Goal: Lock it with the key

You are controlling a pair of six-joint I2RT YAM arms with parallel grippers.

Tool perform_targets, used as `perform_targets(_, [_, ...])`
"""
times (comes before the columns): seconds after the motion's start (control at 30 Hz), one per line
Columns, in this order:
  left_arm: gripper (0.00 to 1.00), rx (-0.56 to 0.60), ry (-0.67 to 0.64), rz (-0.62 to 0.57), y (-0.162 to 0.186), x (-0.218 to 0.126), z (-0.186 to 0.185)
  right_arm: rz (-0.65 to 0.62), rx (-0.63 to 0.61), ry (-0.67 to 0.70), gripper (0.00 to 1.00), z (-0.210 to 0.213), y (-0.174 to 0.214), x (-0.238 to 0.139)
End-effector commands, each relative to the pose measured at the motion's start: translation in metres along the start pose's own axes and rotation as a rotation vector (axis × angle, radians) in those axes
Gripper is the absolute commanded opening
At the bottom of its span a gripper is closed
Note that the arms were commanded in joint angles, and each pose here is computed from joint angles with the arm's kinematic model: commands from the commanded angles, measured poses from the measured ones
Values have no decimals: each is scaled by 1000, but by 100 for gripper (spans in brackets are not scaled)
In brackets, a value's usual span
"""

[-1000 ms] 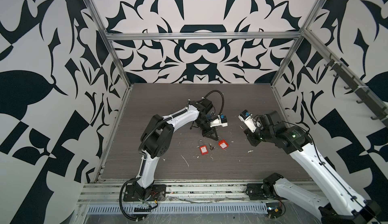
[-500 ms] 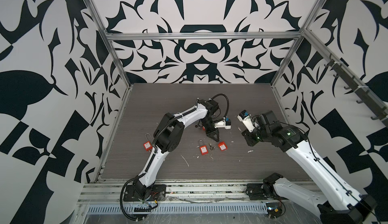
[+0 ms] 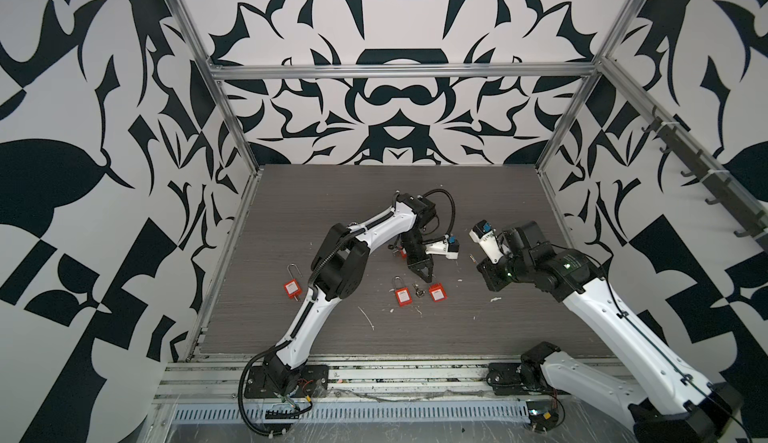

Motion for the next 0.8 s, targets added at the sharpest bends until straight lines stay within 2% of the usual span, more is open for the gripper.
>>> perform_targets(0.0, [0,1,55,37,5,-6,-19,-48,16,-6,0,1,-7,-6])
perform_targets(0.33, [1,-15,4,103,12,5,-1,-31,61,-6,0,0,-7,2])
perform_targets(0.6, [5,-16,-131,157,17,10,28,-62,151,-14,0,1,-9,0])
perform_targets(0.77, [12,-12,-192,165,18,12,43,-104,185,0,0,-1,-14,-8])
Point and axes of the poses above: each gripper's point midway between its finger pads, its own x axis out along the fingers, its own z axis along the line the jaws close on, y = z × x, the point moved 1 cm from there along -x, back along the fingers, and after that the axes turned 10 degrees about x, right-handed, at the moved point
